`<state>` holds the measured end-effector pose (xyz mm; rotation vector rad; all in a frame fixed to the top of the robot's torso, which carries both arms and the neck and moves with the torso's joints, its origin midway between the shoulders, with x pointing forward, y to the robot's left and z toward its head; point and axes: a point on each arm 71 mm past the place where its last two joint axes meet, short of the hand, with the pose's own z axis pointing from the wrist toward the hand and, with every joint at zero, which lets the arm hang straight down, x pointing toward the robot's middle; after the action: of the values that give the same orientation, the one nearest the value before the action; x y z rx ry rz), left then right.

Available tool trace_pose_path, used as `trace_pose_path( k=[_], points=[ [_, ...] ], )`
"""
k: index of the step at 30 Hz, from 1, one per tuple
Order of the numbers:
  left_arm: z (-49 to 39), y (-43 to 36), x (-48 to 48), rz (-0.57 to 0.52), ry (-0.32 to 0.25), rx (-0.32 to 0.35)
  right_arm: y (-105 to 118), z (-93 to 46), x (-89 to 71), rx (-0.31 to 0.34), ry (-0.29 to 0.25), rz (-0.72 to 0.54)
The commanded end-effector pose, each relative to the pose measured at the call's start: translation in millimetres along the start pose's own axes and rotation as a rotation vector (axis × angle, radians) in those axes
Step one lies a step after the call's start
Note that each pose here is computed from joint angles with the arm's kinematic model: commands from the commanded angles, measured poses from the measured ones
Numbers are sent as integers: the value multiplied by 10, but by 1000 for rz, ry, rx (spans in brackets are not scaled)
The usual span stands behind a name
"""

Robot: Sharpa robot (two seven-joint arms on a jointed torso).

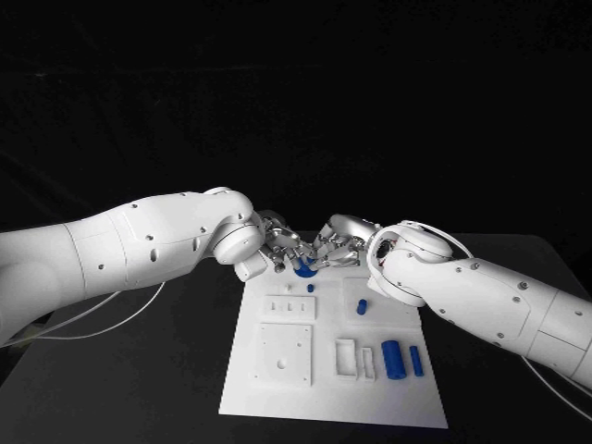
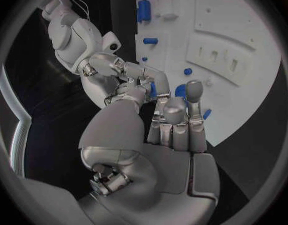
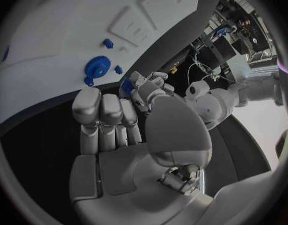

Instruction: Assemble the parts on the task board

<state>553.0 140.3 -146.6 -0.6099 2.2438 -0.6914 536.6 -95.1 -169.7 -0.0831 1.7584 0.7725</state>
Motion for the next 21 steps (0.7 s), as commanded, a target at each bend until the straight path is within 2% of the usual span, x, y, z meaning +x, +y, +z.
trace_pose_path(
  k=[1, 14, 19, 21],
  points=[
    [5, -19, 12, -7, 0, 12, 21, 4, 11, -11, 13, -8],
    [4, -30, 41, 19, -6, 25, -49, -41, -42, -16, -22, 27],
    [3, -20, 37, 29, -11, 23, -64, -118, -69, -33, -24, 29],
    [1, -13, 34, 36, -16, 20, -99, -194, -93, -37, -23, 27]
  ],
)
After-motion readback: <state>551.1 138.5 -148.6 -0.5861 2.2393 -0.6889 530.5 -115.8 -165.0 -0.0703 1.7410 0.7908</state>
